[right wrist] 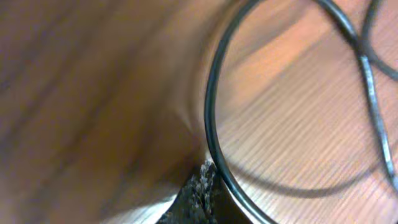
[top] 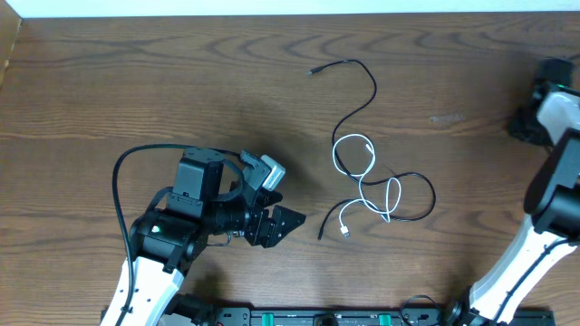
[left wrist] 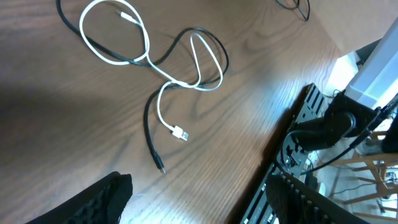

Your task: Untangle cables

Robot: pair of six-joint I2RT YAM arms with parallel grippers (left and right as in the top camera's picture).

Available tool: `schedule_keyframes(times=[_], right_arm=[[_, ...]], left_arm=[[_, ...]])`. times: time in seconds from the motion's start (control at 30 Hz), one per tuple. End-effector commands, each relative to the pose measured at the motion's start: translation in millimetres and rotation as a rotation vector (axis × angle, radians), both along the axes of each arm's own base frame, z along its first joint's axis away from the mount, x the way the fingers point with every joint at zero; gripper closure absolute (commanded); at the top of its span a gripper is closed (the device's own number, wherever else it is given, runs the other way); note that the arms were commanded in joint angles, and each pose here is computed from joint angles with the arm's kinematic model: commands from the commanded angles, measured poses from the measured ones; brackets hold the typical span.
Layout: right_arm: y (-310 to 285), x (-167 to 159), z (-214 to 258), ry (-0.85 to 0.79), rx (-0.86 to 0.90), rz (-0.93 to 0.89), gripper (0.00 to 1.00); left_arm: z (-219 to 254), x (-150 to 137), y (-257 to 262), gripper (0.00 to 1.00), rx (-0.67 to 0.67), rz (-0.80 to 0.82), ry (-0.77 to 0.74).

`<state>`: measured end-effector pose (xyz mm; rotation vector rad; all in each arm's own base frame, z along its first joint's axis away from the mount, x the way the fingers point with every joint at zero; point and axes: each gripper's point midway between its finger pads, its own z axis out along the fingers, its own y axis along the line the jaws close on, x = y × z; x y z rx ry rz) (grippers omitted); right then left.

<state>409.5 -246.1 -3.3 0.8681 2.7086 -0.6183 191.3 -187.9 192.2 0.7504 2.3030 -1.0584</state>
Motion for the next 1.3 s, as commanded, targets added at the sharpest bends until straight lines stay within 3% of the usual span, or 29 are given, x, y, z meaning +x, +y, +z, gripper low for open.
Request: schedule_keyframes(times=[0.0,0.13,0.33,0.77,0.97,1.07,1.13,1.2,1.23,1.27], right_arm=[[-12,-55,-77,0.128,0.141,-0.077,0.99],[-45,-68,-76,0.074,0.144,-0.157,0.99],[-63,-80,-82,-0.05,0.289,-0.23,0.99],[-116,-131,-71,0.05,0.102,-0.377,0.99],[-118,-133,-72,0.008,0.14,-0.429,0.99],[-97,-92,-70,-0.167,0.347,-0.351,0.99],[-79,-64,-62,-0.272,0.478,-0.268,0.92],[-61,-41,-52,-0.358,0.583,-0.205,0.76],[-51,-29,-46,-0.395,0.633,-0.172,0.51],[-45,-23,-43,-0.41,0.657,-0.15,0.4]], left_arm=[[1,-1,1,0.25,0.003,-0.004,-0.001],[0,-2,1,0.25,0.006,-0.004,0.006],[-1,-2,1,0.25,0.006,-0.003,0.007],[-5,-3,4,0.25,0.027,0.008,0.024],[-5,-4,4,0.25,0.027,0.007,0.024],[-5,-4,4,0.25,0.027,0.007,0.024],[-5,-3,4,0.25,0.028,0.008,0.023],[-5,-3,4,0.25,0.027,0.007,0.024],[-5,-3,4,0.25,0.027,0.007,0.024],[-5,-3,4,0.25,0.027,0.007,0.024]])
